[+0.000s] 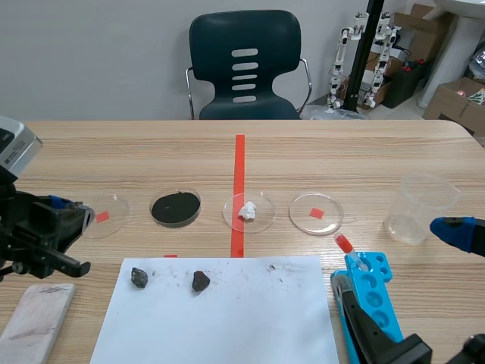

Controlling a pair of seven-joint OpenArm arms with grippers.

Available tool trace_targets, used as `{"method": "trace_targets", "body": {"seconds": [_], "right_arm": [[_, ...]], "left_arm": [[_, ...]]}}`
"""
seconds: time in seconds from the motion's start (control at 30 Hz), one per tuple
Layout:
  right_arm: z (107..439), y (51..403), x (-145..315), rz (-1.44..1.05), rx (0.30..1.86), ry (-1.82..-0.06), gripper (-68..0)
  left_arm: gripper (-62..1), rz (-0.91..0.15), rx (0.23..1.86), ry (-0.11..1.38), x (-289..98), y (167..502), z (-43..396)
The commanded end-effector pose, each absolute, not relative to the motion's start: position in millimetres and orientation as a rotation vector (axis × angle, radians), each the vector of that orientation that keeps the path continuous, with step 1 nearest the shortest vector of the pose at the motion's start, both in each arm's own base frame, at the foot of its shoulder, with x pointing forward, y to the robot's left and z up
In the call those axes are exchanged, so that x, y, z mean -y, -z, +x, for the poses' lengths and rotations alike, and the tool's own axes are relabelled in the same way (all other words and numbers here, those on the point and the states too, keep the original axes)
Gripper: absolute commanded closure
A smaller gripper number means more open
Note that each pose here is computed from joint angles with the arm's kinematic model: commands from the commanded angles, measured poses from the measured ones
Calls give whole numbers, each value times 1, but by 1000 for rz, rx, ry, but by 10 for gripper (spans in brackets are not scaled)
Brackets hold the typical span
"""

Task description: Rub the mineral on the streak plate

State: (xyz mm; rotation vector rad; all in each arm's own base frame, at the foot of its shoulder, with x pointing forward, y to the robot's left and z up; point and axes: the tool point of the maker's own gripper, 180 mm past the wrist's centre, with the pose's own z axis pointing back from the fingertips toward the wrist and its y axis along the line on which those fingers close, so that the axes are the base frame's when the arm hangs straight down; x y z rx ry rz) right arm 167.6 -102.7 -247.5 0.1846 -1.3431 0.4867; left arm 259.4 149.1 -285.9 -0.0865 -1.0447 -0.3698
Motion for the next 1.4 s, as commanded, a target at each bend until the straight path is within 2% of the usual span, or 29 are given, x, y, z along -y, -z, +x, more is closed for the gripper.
{"method": "trace_targets", "body": {"seconds": [0.0,0.07,0.2,0.63,0.83,1.37], "right_arm": [[171,241,102,191,1371,-490,-679],[171,241,102,191,1371,-490,-679],[171,241,102,191,1371,-490,-679],[171,241,102,191,1371,-490,-679],[171,241,102,191,1371,-490,-679],[171,241,102,191,1371,-490,-679]], "left_arm": [[-74,-60,1059,383,-153,282,257],[-74,-48,1067,393,-155,281,252],[-74,-94,1145,390,-145,271,243],[-74,-347,1228,521,-93,253,194],[-74,-371,1204,596,-83,259,178],[-74,-386,1205,596,-80,259,176]]}}
